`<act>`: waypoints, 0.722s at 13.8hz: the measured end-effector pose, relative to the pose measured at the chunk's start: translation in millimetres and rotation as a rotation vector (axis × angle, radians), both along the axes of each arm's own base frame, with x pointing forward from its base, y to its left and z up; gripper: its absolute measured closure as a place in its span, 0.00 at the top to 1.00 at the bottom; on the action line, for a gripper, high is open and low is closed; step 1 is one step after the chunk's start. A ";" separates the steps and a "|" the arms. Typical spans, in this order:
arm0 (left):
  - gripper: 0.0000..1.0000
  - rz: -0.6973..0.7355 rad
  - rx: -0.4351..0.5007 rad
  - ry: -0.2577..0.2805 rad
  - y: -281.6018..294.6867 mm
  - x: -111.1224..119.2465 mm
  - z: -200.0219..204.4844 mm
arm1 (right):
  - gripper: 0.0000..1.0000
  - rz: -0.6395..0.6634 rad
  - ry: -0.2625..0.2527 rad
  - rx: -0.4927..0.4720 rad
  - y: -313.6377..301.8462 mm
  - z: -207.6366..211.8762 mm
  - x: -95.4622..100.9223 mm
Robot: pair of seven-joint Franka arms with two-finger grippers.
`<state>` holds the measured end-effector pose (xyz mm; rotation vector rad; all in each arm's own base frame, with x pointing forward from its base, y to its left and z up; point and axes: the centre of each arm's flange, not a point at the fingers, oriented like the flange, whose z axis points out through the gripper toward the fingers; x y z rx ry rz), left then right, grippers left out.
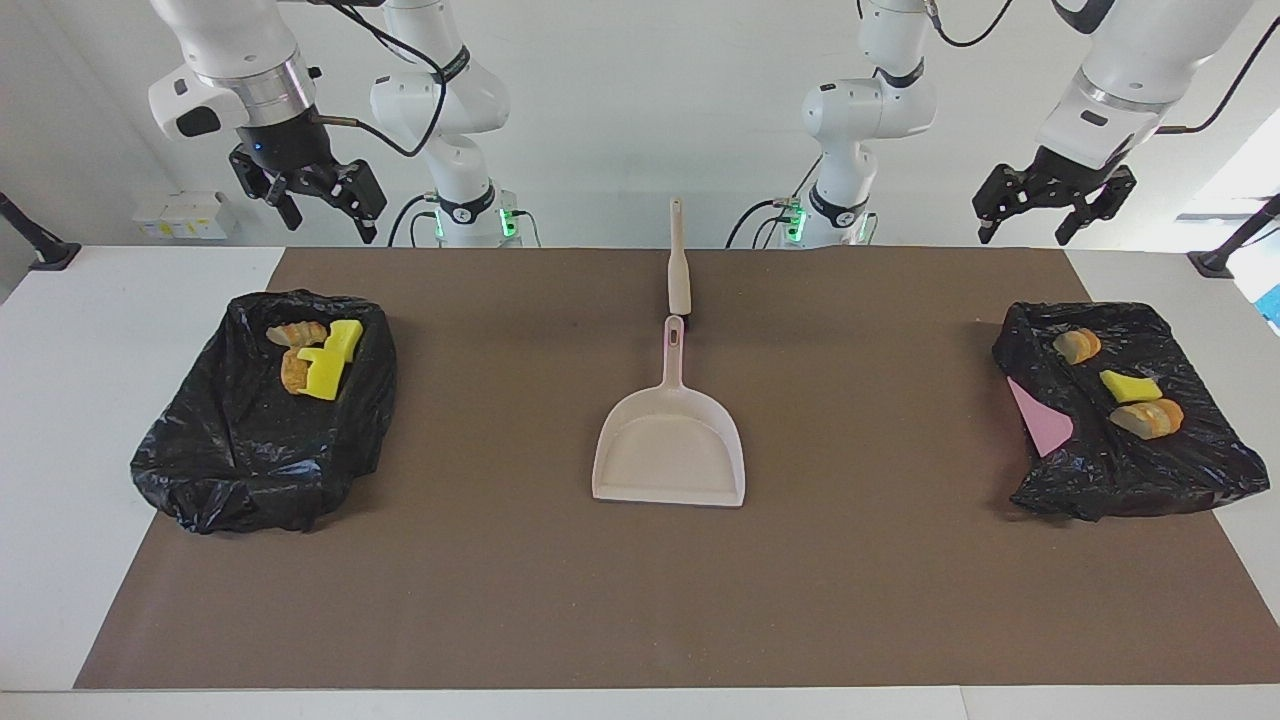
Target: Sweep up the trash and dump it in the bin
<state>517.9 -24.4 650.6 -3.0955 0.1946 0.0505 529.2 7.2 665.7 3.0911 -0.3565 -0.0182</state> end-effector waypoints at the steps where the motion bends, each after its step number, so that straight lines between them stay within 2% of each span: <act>1: 1.00 -0.002 -0.001 0.005 -0.2 3.7 -2.8 | 1.00 -0.001 0.000 0.000 -0.4 0.0 0.0; 5: 1.00 -0.014 -0.016 -0.006 -6.8 16.8 -7.6 | 1.00 -0.001 0.000 0.000 -0.5 0.0 0.0; 10: 1.00 -0.017 -0.040 -0.015 -10.5 17.4 -5.7 | 1.00 -0.001 0.000 0.000 -0.5 0.0 0.0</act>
